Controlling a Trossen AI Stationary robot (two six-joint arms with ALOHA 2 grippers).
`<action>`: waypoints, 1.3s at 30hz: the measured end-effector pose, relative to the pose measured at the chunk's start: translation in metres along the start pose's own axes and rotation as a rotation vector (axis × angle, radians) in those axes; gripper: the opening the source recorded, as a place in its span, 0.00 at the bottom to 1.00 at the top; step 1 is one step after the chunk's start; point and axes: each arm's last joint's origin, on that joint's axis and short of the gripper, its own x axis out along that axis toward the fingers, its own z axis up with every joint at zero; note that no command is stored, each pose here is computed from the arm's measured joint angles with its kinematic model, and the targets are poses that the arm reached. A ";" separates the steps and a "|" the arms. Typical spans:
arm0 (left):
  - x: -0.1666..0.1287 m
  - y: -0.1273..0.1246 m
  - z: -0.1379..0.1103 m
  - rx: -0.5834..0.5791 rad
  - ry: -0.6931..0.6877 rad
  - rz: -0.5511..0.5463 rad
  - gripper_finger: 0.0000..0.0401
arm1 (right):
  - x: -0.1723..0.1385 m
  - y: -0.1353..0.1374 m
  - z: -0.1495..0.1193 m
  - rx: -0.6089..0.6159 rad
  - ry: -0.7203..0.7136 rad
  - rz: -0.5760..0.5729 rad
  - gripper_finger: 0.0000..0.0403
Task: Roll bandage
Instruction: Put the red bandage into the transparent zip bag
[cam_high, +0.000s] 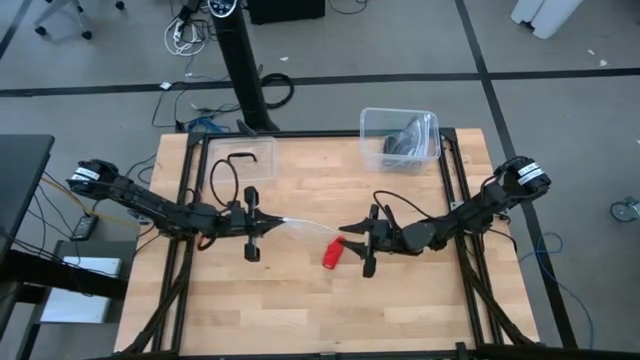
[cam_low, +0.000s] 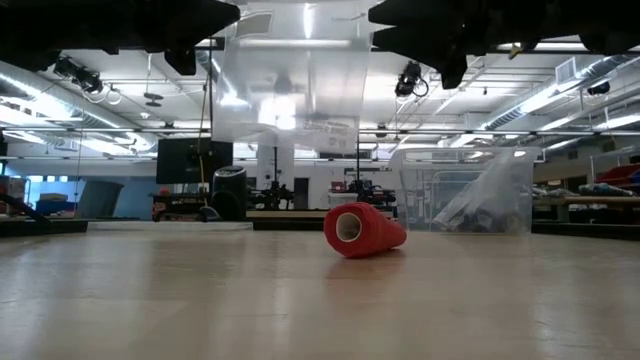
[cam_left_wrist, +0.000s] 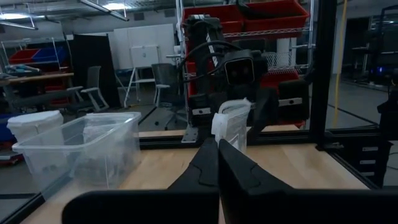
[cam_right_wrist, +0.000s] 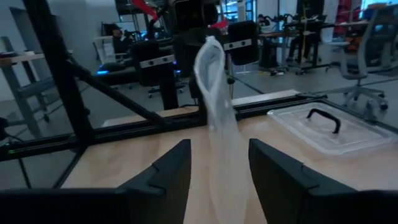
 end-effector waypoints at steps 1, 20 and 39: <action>0.000 0.000 0.000 0.000 0.000 0.000 0.00 | 0.001 -0.001 0.000 0.000 -0.003 -0.006 0.37; 0.004 -0.001 -0.007 -0.011 0.033 0.029 0.00 | 0.018 -0.021 0.012 -0.037 -0.041 0.048 0.00; 0.048 -0.010 -0.012 0.034 0.085 -0.014 0.00 | 0.050 -0.029 0.011 -0.065 0.046 0.121 0.00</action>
